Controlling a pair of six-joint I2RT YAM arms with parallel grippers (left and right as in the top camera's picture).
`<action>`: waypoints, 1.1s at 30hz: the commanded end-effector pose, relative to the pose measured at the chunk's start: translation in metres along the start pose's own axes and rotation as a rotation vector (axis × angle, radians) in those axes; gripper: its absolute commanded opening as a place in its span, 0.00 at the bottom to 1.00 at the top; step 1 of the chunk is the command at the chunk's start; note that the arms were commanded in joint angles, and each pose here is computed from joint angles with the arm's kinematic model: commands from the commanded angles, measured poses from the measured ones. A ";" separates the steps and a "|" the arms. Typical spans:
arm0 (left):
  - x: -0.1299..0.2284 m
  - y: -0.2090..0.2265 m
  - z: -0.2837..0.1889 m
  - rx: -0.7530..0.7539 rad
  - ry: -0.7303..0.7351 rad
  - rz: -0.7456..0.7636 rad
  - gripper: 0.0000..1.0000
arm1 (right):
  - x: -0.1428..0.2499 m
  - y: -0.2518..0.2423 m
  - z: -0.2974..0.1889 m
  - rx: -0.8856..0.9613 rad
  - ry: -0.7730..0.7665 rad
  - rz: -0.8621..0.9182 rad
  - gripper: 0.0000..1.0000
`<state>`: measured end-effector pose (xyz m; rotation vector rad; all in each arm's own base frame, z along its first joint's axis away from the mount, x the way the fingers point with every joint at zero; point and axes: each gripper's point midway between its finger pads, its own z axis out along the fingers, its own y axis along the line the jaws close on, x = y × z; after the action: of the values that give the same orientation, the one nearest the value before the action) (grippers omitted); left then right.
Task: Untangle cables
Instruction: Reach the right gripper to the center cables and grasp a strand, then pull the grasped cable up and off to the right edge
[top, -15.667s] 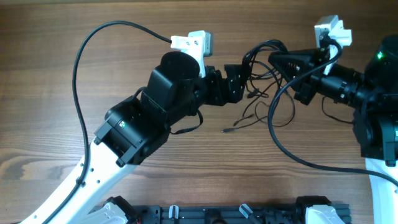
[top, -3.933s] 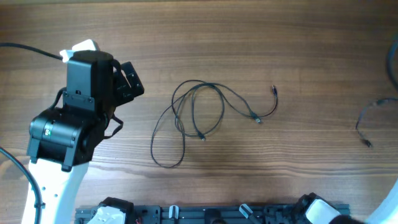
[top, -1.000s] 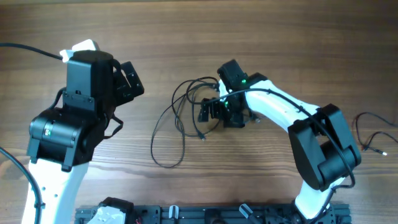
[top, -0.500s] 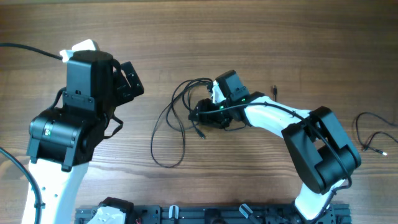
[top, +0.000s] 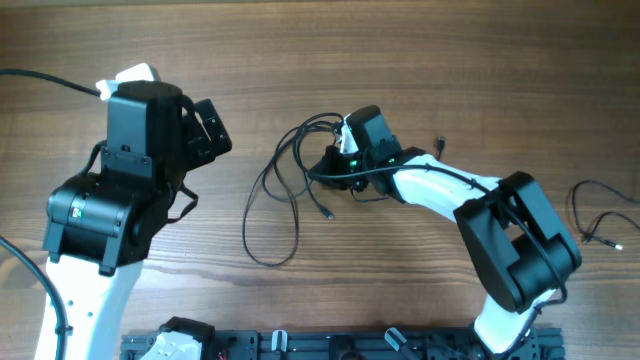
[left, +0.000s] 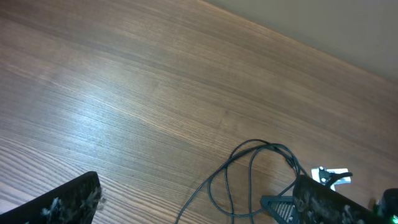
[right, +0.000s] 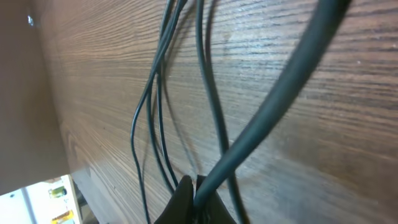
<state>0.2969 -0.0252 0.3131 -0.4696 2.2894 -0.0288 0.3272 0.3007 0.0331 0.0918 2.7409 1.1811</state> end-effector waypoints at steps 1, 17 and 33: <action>-0.002 0.001 -0.002 0.005 -0.007 -0.012 1.00 | -0.025 0.057 -0.043 -0.070 -0.136 -0.159 0.05; -0.002 0.001 -0.002 0.005 -0.007 -0.012 1.00 | -0.051 0.164 -0.374 -0.062 -1.156 -0.345 0.05; -0.002 0.001 -0.002 0.005 -0.007 -0.012 1.00 | -0.111 0.148 -0.549 0.305 -1.548 -0.315 0.05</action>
<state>0.2969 -0.0252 0.3131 -0.4692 2.2895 -0.0286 0.3331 0.0193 0.5130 0.3908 1.4030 0.3949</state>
